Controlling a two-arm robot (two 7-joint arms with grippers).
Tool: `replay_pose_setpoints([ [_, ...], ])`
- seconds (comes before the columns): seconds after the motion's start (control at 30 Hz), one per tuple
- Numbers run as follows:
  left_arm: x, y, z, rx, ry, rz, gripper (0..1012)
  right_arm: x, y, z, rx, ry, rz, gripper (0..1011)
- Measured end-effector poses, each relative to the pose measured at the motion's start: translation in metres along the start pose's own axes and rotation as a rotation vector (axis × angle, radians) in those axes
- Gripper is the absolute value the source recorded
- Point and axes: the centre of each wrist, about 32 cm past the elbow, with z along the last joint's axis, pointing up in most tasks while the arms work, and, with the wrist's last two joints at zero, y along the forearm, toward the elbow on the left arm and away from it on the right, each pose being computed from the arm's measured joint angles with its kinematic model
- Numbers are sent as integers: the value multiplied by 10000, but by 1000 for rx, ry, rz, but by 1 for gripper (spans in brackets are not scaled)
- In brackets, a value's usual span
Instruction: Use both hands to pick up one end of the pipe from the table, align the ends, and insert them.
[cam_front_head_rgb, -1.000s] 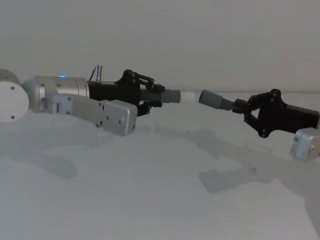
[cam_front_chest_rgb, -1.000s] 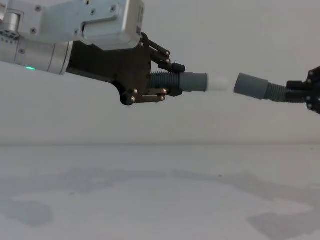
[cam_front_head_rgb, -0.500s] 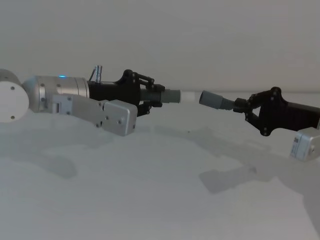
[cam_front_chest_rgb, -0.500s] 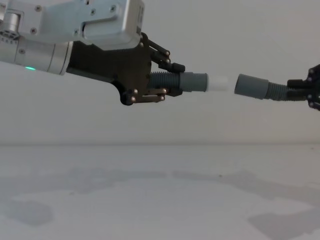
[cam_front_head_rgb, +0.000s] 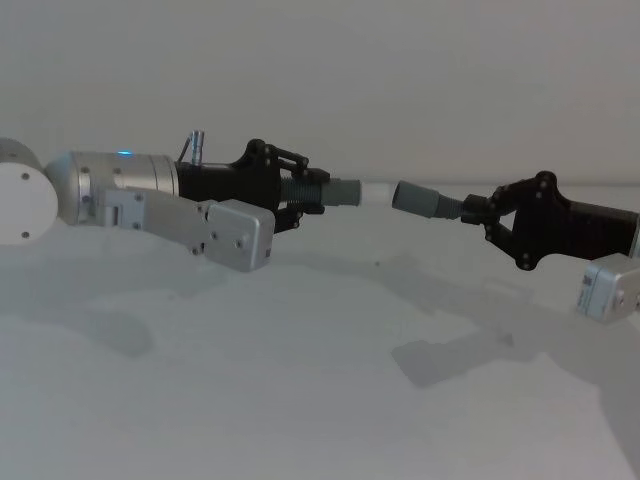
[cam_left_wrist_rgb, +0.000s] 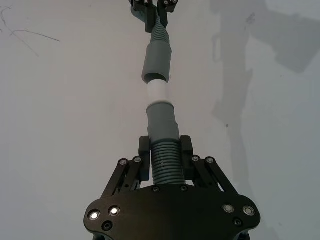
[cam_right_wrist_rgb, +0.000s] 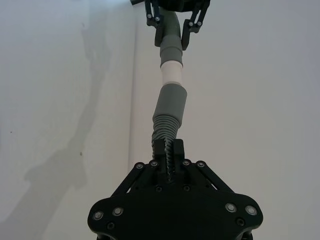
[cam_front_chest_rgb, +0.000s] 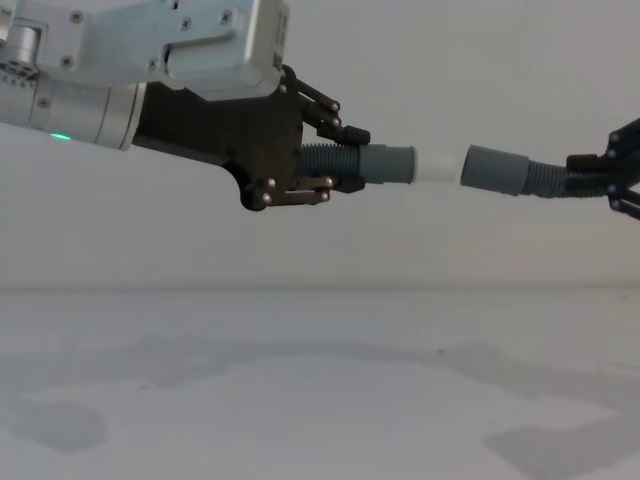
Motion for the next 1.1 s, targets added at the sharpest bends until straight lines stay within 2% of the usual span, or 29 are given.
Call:
replay_pose_setpoints([
  [1.1, 0, -1, 0, 0, 0, 0, 338, 60, 75, 65, 17, -20, 10, 73],
])
